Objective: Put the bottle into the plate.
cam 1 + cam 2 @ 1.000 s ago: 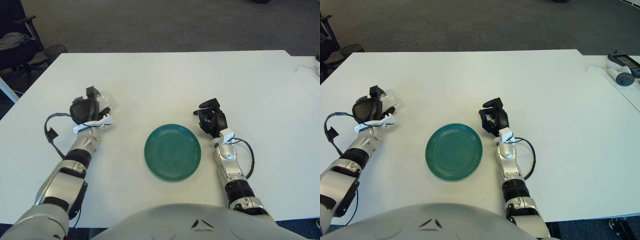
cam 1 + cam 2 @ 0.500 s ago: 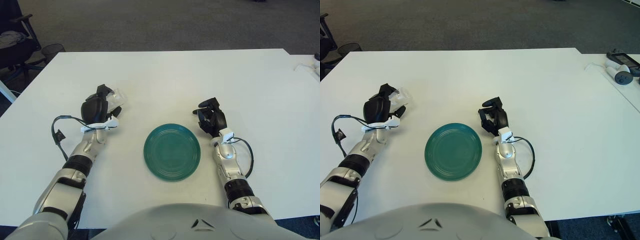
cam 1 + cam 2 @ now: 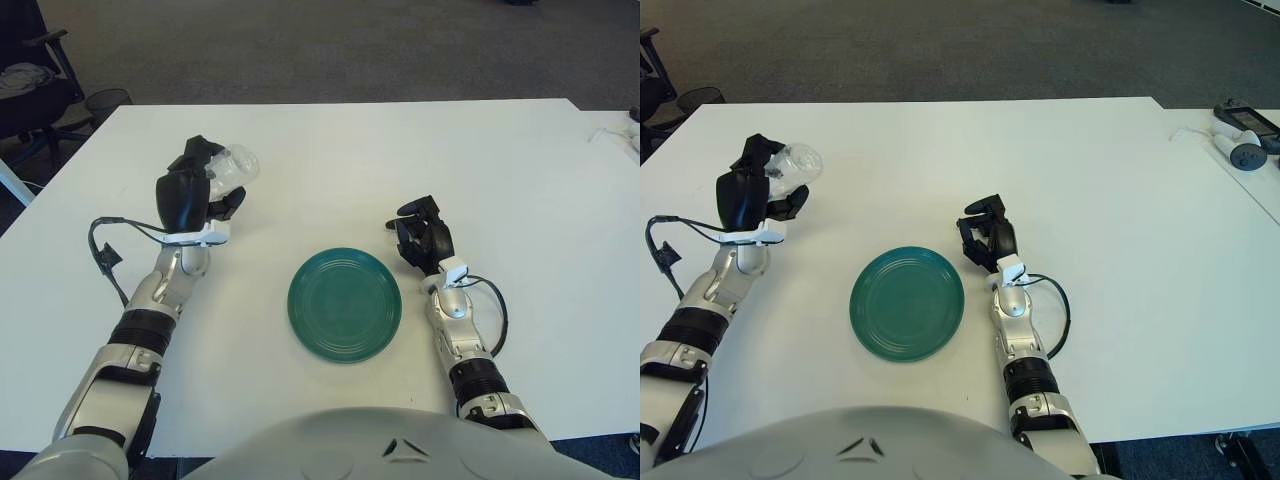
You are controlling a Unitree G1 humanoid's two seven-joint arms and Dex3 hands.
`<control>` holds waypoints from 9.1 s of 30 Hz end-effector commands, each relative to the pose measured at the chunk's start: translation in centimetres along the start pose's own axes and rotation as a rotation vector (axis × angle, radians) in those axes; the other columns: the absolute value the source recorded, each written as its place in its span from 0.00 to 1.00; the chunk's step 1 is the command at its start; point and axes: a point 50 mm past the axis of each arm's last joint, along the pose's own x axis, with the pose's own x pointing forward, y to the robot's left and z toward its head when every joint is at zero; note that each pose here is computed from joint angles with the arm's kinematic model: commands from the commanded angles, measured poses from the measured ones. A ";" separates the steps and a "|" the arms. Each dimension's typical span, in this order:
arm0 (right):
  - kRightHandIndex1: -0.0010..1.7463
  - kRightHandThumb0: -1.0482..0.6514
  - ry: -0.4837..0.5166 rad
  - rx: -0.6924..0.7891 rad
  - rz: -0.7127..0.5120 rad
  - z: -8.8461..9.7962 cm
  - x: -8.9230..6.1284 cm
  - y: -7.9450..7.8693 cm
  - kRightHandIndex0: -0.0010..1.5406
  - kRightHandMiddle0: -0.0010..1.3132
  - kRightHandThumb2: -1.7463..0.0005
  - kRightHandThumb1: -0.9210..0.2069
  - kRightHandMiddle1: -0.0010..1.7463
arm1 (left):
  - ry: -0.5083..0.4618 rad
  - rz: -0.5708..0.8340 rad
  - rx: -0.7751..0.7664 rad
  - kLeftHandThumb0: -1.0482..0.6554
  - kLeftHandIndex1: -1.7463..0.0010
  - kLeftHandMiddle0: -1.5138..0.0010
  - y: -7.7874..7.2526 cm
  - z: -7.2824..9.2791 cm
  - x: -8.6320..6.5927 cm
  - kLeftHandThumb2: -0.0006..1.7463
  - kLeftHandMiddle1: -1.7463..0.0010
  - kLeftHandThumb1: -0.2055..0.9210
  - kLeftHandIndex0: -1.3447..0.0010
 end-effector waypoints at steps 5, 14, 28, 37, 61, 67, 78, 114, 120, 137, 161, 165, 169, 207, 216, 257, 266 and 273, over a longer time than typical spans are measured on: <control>0.70 0.41 0.223 -0.006 -0.009 -4.0 -2.9 -0.2 0.28 0.14 0.70 0.00 1.00 | -0.138 0.072 0.004 0.33 0.00 0.18 0.9 1.6 1.2 0.80 0.00 0.40 0.51; 0.70 0.41 0.221 0.000 -0.009 -4.0 -2.8 -0.2 0.28 0.14 0.70 0.00 1.00 | -0.279 0.093 -0.037 0.33 0.00 0.18 1.3 4.2 2.2 0.80 0.00 0.40 0.51; 0.70 0.42 0.226 -0.008 -0.017 -3.9 -2.9 0.0 0.28 0.14 0.70 0.00 1.00 | -0.574 -0.045 -0.278 0.33 0.00 0.19 0.2 10.7 0.9 0.77 0.00 0.43 0.53; 0.70 0.42 0.228 -0.007 -0.019 -4.0 -2.9 -0.1 0.28 0.14 0.70 0.00 1.00 | -0.717 -0.243 -0.432 0.33 0.00 0.20 -1.0 11.6 -1.4 0.78 0.00 0.43 0.53; 0.69 0.42 0.234 -0.021 -0.031 -4.1 -3.0 0.0 0.30 0.14 0.70 0.00 1.00 | -0.883 -0.726 -0.551 0.34 0.00 0.25 -1.6 13.7 -4.2 0.73 0.00 0.49 0.56; 0.70 0.42 0.236 -0.012 -0.031 -4.1 -3.0 0.0 0.30 0.14 0.70 0.00 1.00 | -0.863 -0.782 -0.432 0.34 0.00 0.25 -1.5 13.4 -4.3 0.73 0.00 0.48 0.56; 0.71 0.42 0.239 -0.009 -0.035 -4.2 -3.0 0.0 0.30 0.14 0.70 0.00 1.00 | -0.915 -0.747 -0.262 0.31 0.00 0.19 -1.8 13.3 -4.3 0.84 0.00 0.35 0.47; 0.93 0.61 0.213 -0.041 -0.055 -4.7 -2.9 0.0 0.14 0.15 0.73 0.00 0.94 | -0.828 -0.738 -0.287 0.61 0.00 0.72 -2.6 12.8 -4.2 0.64 0.04 0.61 0.72; 0.93 0.61 0.215 -0.039 -0.056 -4.7 -2.9 0.0 0.14 0.15 0.73 0.00 0.94 | -0.828 -0.746 -0.291 0.61 0.00 0.72 -2.6 12.7 -4.2 0.61 0.06 0.63 0.72; 0.93 0.61 0.218 -0.041 -0.063 -4.4 -2.8 0.2 0.14 0.16 0.73 0.00 0.94 | -0.840 -0.777 -0.277 0.61 0.00 0.69 -2.5 12.4 -4.1 0.65 0.05 0.59 0.71; 0.88 0.61 0.244 -0.045 -0.048 -4.7 -2.6 0.3 0.23 0.14 0.73 0.03 0.93 | -1.098 -0.984 -0.011 0.04 0.48 0.96 -1.1 11.5 -2.3 0.36 0.63 0.99 0.99; 0.83 0.61 0.248 -0.058 -0.050 -4.7 -2.7 0.3 0.27 0.10 0.76 0.01 0.96 | -1.184 -1.018 0.100 0.01 0.72 0.98 -0.7 11.8 -1.7 0.35 0.85 1.00 1.00; 0.82 0.61 0.243 -0.060 -0.067 -4.8 -2.8 0.3 0.25 0.10 0.75 0.00 0.99 | -1.263 -1.029 0.191 0.00 0.86 0.99 -0.7 12.2 -1.4 0.35 0.95 1.00 1.00; 0.57 0.41 0.263 -0.022 -0.075 -5.6 -3.2 0.2 0.18 0.14 0.70 0.00 1.00 | -1.217 -1.070 0.243 0.15 1.00 1.00 -0.3 13.0 -1.3 0.11 1.00 0.89 1.00; 0.57 0.41 0.263 -0.037 -0.079 -5.4 -3.3 0.4 0.21 0.14 0.71 0.00 1.00 | -1.142 -1.038 0.196 0.01 1.00 1.00 -0.1 12.5 0.5 0.15 1.00 0.99 1.00; 0.66 0.41 0.300 0.000 -0.018 -4.1 -3.9 0.5 0.26 0.15 0.70 0.00 1.00 | 0.373 0.180 -0.837 0.39 0.00 0.60 0.0 3.1 1.4 0.45 0.02 0.83 0.77; 0.66 0.41 0.299 0.001 -0.015 -4.0 -3.9 0.4 0.26 0.15 0.70 0.00 1.00 | 0.501 0.163 -0.777 0.37 0.00 0.45 -1.4 2.6 -0.9 0.57 0.00 0.68 0.68; 0.66 0.41 0.301 -0.002 -0.016 -4.0 -3.8 0.4 0.27 0.15 0.70 0.00 1.00 | 0.531 0.097 -0.722 0.37 0.00 0.34 -2.0 1.5 -2.8 0.61 0.00 0.64 0.66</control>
